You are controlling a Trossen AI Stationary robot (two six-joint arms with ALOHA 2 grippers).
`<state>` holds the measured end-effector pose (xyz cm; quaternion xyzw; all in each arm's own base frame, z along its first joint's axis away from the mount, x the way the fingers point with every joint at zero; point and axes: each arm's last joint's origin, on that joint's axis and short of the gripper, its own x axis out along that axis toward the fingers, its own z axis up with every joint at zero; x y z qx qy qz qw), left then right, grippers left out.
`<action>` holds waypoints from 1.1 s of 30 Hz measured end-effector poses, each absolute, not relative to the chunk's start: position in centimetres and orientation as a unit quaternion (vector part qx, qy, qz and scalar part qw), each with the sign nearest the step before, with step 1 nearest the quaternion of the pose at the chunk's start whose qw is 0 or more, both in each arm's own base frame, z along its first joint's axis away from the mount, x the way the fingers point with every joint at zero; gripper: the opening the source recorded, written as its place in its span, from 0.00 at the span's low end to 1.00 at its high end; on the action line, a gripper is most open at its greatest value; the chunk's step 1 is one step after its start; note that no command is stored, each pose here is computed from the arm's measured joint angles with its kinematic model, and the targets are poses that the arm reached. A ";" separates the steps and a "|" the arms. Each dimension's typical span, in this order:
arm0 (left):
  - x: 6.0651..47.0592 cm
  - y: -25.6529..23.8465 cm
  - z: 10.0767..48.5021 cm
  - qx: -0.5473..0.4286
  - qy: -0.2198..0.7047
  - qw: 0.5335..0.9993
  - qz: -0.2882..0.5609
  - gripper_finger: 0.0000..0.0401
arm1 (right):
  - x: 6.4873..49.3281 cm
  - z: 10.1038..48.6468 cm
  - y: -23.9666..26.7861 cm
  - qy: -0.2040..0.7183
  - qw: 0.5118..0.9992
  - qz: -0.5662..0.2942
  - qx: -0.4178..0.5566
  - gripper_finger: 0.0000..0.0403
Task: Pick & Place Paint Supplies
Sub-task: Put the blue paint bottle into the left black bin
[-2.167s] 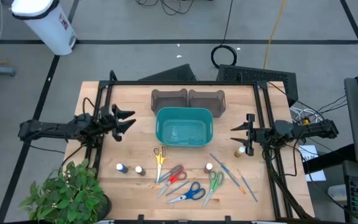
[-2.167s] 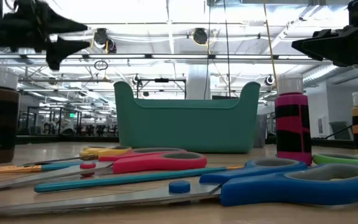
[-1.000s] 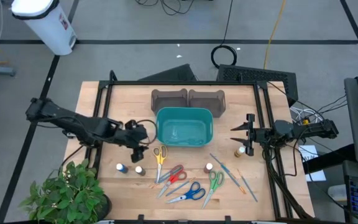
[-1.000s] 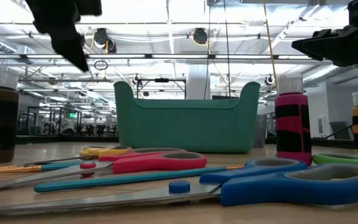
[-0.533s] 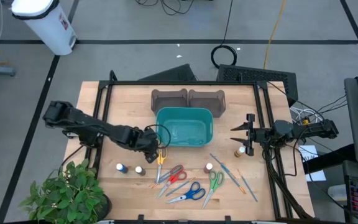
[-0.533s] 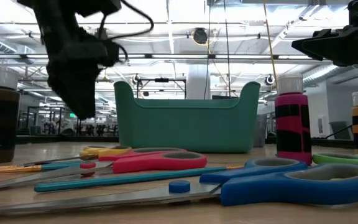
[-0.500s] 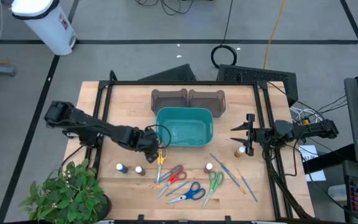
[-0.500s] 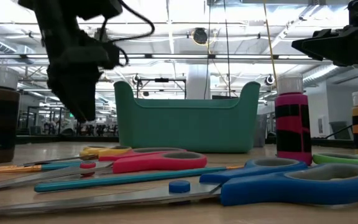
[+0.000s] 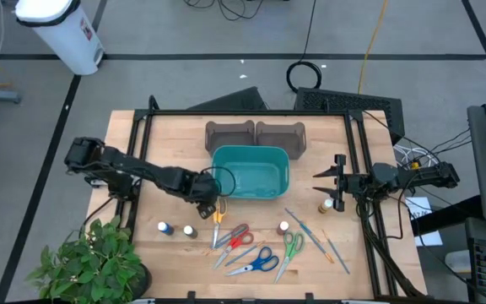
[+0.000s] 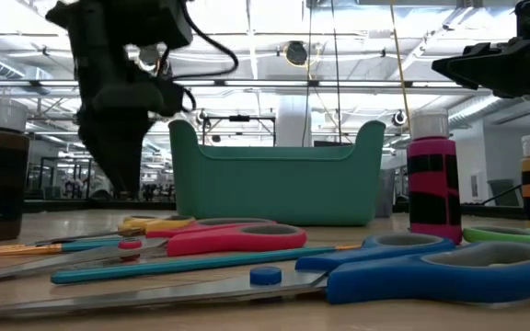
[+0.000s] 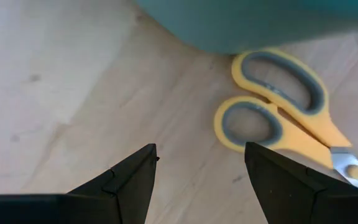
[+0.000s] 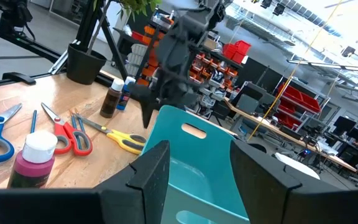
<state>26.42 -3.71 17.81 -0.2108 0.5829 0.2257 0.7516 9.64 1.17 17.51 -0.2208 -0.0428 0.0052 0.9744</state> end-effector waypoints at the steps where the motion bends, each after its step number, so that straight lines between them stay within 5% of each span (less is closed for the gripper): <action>1: 26.1 -3.5 18.4 -0.213 0.580 0.753 0.227 0.62 | 9.6 17.5 1.2 -0.043 0.974 0.005 -0.221 0.40; 17: 15.8 -6.7 26.2 -0.258 0.626 0.727 0.117 0.62 | 9.6 17.5 1.2 -0.043 0.974 0.005 -0.221 0.40; 33: 13.8 -11.7 24.8 -0.181 0.637 0.740 0.118 0.62 | 9.6 17.5 1.2 -0.043 0.974 0.005 -0.221 0.40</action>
